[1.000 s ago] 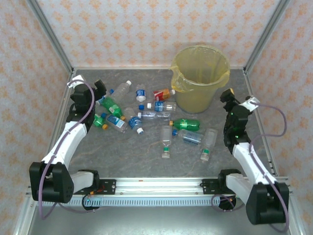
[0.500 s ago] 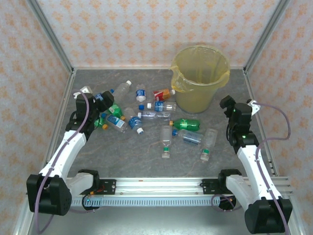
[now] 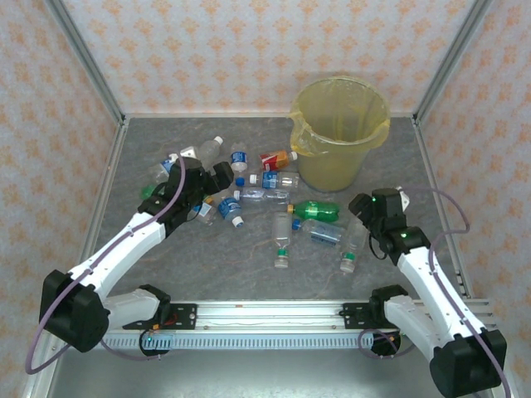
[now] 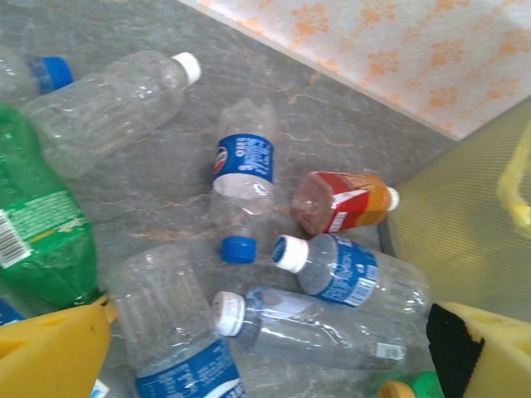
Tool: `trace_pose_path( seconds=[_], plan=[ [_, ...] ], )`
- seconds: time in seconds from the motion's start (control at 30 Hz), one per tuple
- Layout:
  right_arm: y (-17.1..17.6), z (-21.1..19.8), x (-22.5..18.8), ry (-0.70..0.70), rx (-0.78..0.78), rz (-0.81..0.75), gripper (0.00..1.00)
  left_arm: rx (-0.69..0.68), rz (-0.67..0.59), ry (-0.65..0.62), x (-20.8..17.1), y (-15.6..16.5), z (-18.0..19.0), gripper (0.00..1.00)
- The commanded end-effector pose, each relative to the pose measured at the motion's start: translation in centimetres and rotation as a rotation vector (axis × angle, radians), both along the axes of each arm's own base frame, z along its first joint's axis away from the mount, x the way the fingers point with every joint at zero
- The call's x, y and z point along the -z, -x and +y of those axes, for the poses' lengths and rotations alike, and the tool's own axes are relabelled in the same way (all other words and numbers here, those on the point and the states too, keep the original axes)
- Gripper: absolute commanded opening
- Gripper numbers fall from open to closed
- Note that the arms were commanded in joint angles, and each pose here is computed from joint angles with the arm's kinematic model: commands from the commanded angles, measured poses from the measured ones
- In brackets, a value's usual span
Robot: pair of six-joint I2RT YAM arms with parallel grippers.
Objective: Put the plastic bottles in the bin
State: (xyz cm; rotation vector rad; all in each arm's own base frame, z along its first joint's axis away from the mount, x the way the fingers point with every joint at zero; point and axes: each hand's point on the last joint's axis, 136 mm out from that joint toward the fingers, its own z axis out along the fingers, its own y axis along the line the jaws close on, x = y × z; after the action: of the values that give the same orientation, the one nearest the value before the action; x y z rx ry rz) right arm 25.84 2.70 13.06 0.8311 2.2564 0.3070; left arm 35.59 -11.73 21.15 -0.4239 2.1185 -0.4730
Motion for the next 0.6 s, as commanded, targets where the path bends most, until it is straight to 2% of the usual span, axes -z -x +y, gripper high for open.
trace_pose_path(
  seconds=[0.0, 0.2, 0.4, 0.5, 0.57],
  plan=[
    [1.6, 0.5, 1.7, 0.010, 0.009, 0.080, 0.85, 0.025, -0.045, 0.002, -1.8, -0.4, -0.8, 0.99],
    [3.2, 1.1, 5.0, 0.017, 0.009, 0.222, 0.82, 0.083, -0.074, 0.006, -3.4, -0.4, -2.6, 0.99],
    [3.8, 1.0, 5.9, 0.003, 0.027, 0.223, 0.80, 0.121, -0.077, -0.030, -3.5, -0.5, -3.4, 0.99],
    [3.9, 1.3, 6.7, -0.012, 0.021, 0.235, 0.73, 0.132, -0.069, -0.031, -3.4, -0.7, -3.8, 0.99],
    [3.9, 1.3, 7.0, -0.012, 0.022, 0.240, 0.73, 0.138, -0.065, -0.032, -3.5, -0.8, -4.0, 0.99]
  ],
)
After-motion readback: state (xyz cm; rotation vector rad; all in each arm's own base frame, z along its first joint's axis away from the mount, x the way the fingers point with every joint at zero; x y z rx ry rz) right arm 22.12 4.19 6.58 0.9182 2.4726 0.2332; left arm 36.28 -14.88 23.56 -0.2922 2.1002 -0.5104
